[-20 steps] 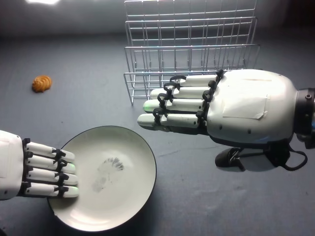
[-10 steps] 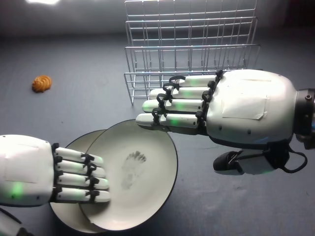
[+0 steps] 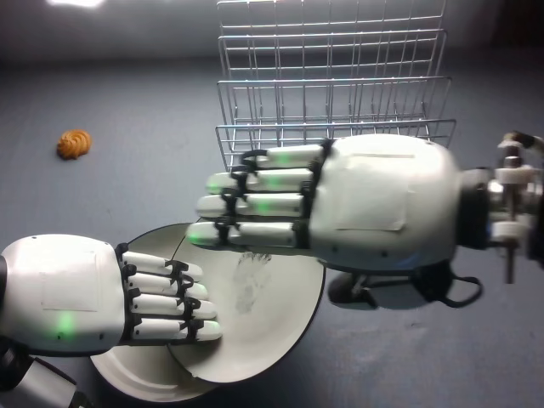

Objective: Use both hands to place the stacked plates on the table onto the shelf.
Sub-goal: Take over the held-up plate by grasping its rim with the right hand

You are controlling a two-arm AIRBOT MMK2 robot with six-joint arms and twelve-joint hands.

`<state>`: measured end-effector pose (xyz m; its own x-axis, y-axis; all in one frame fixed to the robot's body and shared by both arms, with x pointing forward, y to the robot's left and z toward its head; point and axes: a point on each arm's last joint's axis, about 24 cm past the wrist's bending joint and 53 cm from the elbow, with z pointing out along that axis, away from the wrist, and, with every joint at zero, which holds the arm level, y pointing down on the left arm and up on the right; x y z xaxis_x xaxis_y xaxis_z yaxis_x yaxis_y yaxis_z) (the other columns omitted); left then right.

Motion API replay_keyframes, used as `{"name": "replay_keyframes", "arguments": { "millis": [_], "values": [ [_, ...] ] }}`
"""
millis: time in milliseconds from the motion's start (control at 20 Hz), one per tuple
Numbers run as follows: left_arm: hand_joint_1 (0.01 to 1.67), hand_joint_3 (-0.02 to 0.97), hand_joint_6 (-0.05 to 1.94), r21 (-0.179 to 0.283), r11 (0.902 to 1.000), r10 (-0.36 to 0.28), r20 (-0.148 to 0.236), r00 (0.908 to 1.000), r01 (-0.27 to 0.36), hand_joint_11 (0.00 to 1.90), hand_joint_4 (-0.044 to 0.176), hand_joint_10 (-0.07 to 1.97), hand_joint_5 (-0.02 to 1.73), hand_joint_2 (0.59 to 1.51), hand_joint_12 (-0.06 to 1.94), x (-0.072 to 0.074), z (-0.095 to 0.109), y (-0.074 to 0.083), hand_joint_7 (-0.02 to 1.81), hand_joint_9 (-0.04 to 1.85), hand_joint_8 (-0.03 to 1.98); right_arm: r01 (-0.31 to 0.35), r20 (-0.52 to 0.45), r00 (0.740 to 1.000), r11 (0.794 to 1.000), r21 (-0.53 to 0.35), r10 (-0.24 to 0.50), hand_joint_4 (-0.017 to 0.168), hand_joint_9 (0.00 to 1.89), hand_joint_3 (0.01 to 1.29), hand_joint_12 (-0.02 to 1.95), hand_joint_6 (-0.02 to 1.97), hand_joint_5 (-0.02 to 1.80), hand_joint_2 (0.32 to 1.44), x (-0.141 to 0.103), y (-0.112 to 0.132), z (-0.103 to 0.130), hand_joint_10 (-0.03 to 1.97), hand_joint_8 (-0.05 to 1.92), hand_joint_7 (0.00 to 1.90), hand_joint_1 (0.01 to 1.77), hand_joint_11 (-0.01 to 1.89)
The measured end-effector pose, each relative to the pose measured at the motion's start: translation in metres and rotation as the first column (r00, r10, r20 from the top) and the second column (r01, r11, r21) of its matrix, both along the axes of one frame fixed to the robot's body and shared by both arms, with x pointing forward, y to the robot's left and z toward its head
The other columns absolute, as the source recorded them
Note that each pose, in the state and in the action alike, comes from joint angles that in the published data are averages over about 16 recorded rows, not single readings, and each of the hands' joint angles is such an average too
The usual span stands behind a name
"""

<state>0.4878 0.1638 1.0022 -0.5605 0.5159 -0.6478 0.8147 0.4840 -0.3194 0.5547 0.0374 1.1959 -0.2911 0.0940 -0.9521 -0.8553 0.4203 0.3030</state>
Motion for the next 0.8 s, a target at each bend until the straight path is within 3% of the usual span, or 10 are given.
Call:
{"name": "replay_keyframes", "arguments": {
  "millis": [350, 800],
  "values": [
    [0.02, 0.016, -0.04, -0.007, 0.9998, 0.017, -0.002, 0.9998, -0.017, 0.02, -0.010, 0.01, -0.01, 1.185, 0.00, 0.002, 0.000, -0.002, 0.00, 0.02, -0.02, -0.013, 0.041, 0.999, 0.998, -0.062, 0.015, 0.005, 0.04, 0.02, 0.68, 0.02, 0.06, 1.03, 0.009, 0.021, -0.017, 0.01, 0.01, 0.03, 1.19, 0.02],
    [0.02, 0.016, -0.04, -0.008, 0.9997, 0.023, -0.002, 0.9997, -0.023, 0.02, -0.009, 0.01, -0.01, 1.186, 0.00, 0.004, 0.001, -0.001, 0.00, 0.02, -0.02, -0.020, 0.063, 0.998, 0.993, -0.120, 0.028, 0.005, 0.26, 0.02, 1.05, 0.02, 0.24, 1.03, 0.018, 0.041, -0.037, 0.05, 0.01, 0.24, 1.15, 0.06]
  ]
}}
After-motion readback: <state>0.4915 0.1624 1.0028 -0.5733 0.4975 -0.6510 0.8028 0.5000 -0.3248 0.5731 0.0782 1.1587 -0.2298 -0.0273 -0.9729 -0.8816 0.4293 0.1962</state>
